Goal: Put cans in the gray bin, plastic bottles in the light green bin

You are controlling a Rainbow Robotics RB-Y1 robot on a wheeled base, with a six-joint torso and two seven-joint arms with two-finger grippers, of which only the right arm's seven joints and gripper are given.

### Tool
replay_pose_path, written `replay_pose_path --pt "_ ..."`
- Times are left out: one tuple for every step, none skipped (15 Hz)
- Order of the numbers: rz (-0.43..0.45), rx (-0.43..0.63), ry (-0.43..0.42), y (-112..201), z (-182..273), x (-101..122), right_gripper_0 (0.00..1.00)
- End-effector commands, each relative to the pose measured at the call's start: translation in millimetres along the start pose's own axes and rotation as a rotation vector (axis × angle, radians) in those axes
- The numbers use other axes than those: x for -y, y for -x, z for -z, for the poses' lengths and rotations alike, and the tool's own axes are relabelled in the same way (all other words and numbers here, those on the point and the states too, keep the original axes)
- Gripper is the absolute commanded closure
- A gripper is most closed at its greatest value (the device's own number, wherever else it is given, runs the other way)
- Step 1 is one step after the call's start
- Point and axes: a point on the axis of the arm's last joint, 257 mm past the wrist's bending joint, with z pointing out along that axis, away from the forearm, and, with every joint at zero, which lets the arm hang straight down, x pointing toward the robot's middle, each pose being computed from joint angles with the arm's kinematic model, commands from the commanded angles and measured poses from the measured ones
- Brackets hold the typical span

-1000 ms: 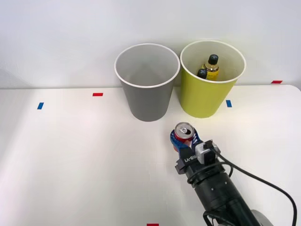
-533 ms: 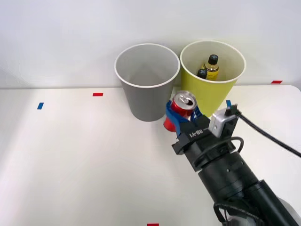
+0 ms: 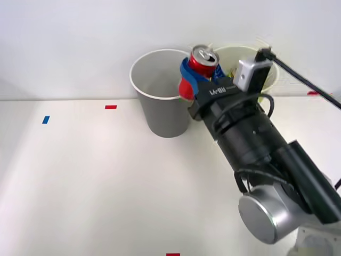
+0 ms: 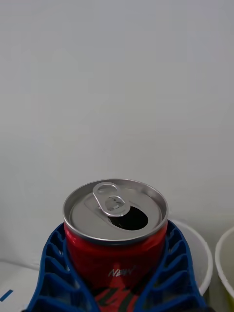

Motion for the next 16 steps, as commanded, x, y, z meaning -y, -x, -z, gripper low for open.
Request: replay_pose_path --pt "-0.05 0.046 0.023 6 -42 -2 0.99" --pt "-0.044 0.065 0.024 2 -56 -1 1.0" --pt "-0.035 0.066 0.02 -5 -71 2 1.0" --pt "-0.027 0.059 0.018 -9 -86 4 1.0" --pt "-0.018 0.051 0.017 -13 -99 7 1.0" --pt "-0.006 0.038 0.021 -17 -111 6 1.0" --pt "0.017 0.025 0.025 -22 -121 7 1.0" --pt "0.033 0.007 0.028 -29 -129 9 1.0" --pt "0.051 -0.013 0.03 -36 -136 12 1.0" --pt "0.064 -0.027 0.029 -42 -139 16 1.0" --pt "0.074 -0.041 0.038 -47 -142 14 1.0" --pt "0.083 -0.05 0.044 -50 -143 14 1.0" --pt "0.099 -0.065 0.055 -56 -145 14 1.0" --pt "0.101 -0.067 0.059 -56 -145 14 1.0" --pt "0.095 -0.068 0.059 -56 -145 14 0.92" --pt "0.094 -0.068 0.059 -56 -145 14 0.54"
